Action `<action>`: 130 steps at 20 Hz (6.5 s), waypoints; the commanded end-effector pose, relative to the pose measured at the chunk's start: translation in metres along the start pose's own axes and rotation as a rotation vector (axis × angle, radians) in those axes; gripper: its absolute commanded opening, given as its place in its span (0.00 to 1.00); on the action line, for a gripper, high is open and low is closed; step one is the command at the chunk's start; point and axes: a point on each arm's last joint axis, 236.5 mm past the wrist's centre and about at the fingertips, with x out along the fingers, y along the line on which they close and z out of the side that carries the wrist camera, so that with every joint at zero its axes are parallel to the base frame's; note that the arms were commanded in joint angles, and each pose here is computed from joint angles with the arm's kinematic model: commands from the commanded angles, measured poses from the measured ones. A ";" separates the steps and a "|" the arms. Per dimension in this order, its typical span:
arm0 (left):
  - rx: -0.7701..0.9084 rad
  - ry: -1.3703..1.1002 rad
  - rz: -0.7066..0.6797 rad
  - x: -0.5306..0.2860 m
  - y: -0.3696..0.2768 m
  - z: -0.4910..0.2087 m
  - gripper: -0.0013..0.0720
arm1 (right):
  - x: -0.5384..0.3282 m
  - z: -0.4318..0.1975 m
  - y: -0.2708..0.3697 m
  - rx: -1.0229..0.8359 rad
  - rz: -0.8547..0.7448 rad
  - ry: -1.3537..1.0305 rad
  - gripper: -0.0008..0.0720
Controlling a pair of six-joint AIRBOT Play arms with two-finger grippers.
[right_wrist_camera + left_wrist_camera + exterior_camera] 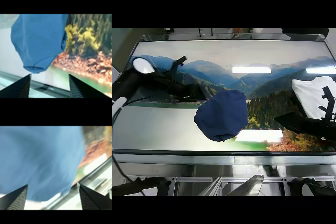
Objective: Fold the shirts.
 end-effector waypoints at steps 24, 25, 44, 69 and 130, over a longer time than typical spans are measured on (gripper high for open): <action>-0.163 0.119 0.031 0.098 0.066 -0.078 0.04 | 0.209 -0.069 0.021 0.112 0.209 0.385 0.12; -0.145 0.148 0.039 0.096 0.067 -0.086 0.04 | 0.209 -0.069 0.021 0.113 0.211 0.387 0.12; -0.203 0.091 -0.097 0.103 0.082 -0.071 0.94 | 0.206 -0.073 0.025 0.115 0.228 0.406 0.12; 0.734 -1.057 -0.218 -0.356 -0.319 -0.104 0.05 | -0.260 0.054 0.350 -0.868 0.556 -0.706 0.03; 0.012 0.095 0.209 0.046 0.073 -0.086 0.05 | 0.010 -0.105 -0.035 0.139 0.097 0.270 0.04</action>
